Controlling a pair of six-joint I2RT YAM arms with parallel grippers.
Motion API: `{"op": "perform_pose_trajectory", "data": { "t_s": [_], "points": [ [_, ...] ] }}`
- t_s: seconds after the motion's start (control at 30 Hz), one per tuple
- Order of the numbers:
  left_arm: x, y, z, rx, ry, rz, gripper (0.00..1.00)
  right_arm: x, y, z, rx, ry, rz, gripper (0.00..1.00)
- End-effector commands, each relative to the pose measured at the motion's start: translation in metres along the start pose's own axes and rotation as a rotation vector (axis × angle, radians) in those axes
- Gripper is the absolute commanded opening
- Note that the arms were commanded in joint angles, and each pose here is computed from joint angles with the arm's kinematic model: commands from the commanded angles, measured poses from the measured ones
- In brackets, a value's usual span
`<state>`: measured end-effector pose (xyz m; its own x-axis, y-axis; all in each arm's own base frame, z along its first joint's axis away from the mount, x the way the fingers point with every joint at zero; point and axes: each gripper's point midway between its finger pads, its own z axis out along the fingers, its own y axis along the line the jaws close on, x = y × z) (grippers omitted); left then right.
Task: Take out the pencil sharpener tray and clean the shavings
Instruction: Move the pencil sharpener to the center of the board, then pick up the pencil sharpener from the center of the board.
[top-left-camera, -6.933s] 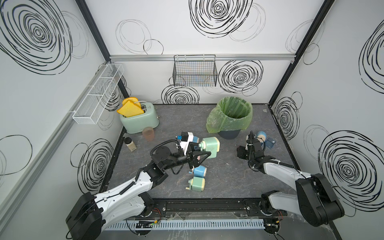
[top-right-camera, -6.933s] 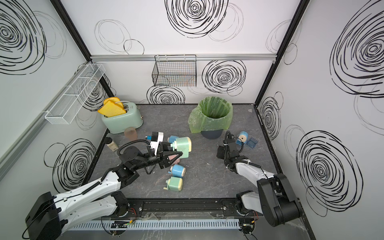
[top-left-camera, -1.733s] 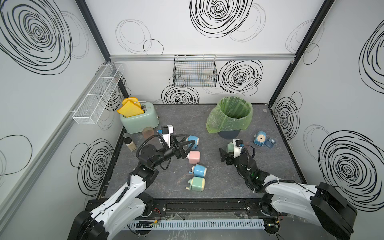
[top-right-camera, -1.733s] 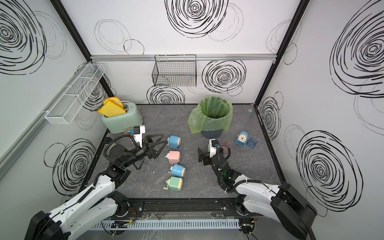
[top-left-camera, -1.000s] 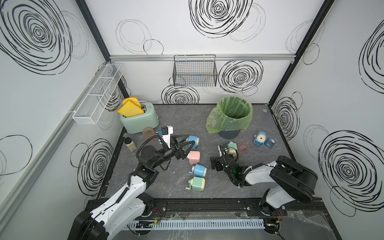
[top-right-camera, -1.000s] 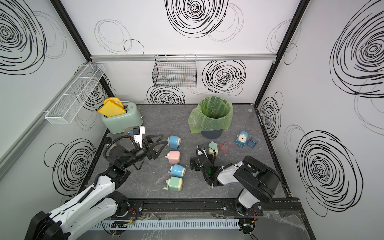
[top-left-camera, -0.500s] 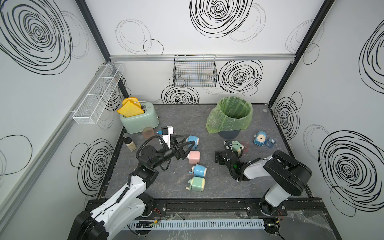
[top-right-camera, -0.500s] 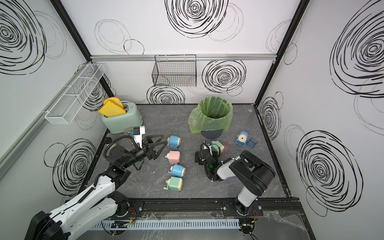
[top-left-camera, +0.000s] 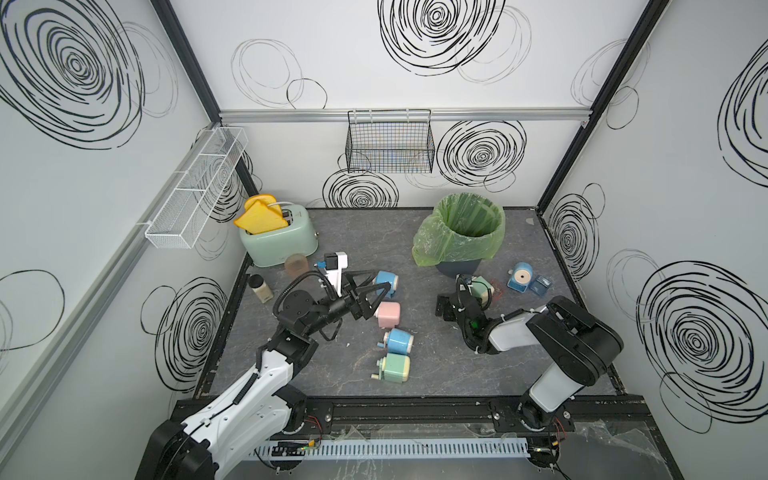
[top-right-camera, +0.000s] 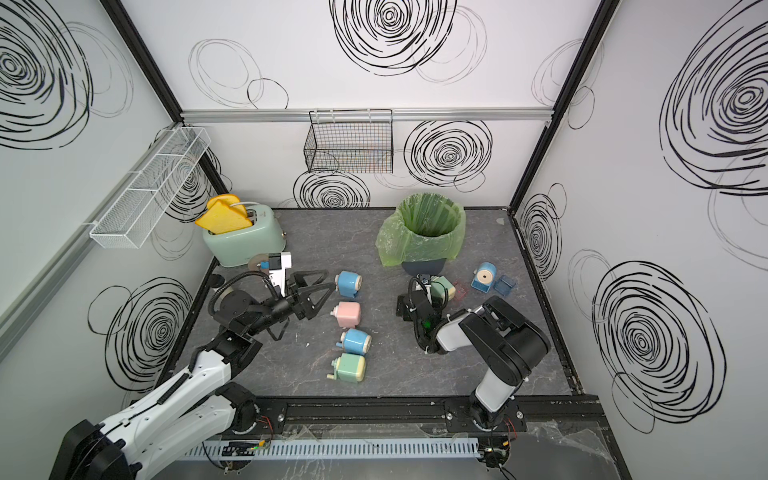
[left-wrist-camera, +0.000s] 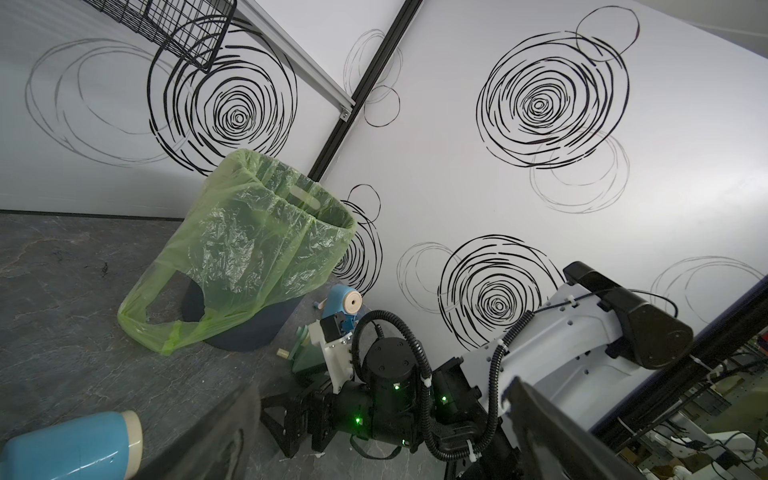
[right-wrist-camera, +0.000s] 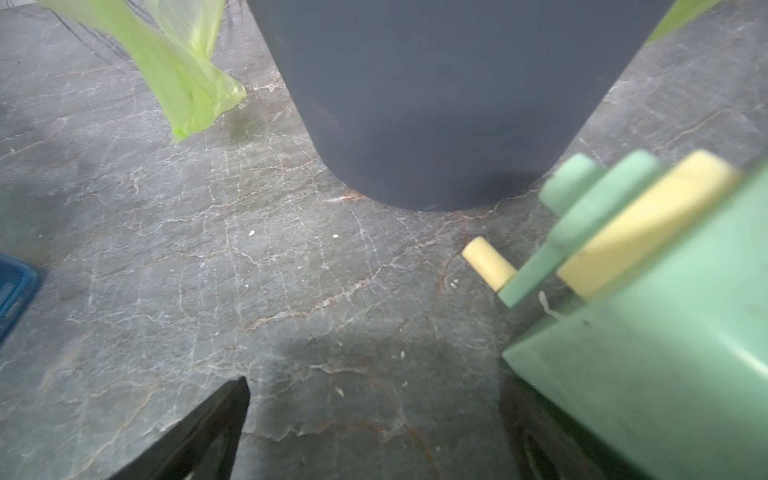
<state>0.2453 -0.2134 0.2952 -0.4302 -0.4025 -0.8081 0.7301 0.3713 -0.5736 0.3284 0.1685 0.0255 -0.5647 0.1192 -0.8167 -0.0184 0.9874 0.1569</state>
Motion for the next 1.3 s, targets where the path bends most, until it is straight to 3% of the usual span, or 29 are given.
{"op": "perform_pose_trajectory", "data": {
  "t_s": [0.0, 0.13, 0.3, 0.4, 0.5, 0.7, 1.07, 1.27],
  "points": [
    [-0.009, -0.009, 0.001, 0.038, -0.03, 0.022, 0.97, -0.012, 0.013, -0.008, -0.036, -0.046, -0.043, 0.99],
    [-0.009, -0.009, 0.001, 0.038, -0.031, 0.021, 0.97, -0.023, 0.051, -0.036, -0.298, -0.111, -0.059, 0.99],
    [-0.01, -0.008, 0.001, 0.039, -0.03, 0.017, 0.97, -0.014, 0.092, -0.045, -0.52, 0.018, -0.047, 0.98],
    [-0.01, -0.008, 0.0, 0.027, -0.031, 0.02, 0.97, -0.009, 0.115, -0.074, -0.73, 0.002, -0.079, 0.99],
    [-0.01, -0.005, -0.001, 0.011, -0.032, 0.023, 0.97, 0.0, 0.125, -0.091, -0.835, 0.009, -0.136, 0.99],
    [-0.009, -0.004, -0.001, 0.005, -0.026, 0.015, 0.97, 0.01, 0.135, -0.114, -0.914, 0.027, -0.257, 0.99],
    [-0.01, -0.002, -0.001, -0.005, -0.03, 0.018, 0.97, 0.054, 0.133, -0.207, -1.097, 0.039, -0.453, 0.99],
    [-0.01, -0.001, -0.001, -0.009, -0.034, 0.02, 0.97, 0.074, 0.129, -0.218, -1.089, 0.038, -0.494, 0.99]
  ]
}}
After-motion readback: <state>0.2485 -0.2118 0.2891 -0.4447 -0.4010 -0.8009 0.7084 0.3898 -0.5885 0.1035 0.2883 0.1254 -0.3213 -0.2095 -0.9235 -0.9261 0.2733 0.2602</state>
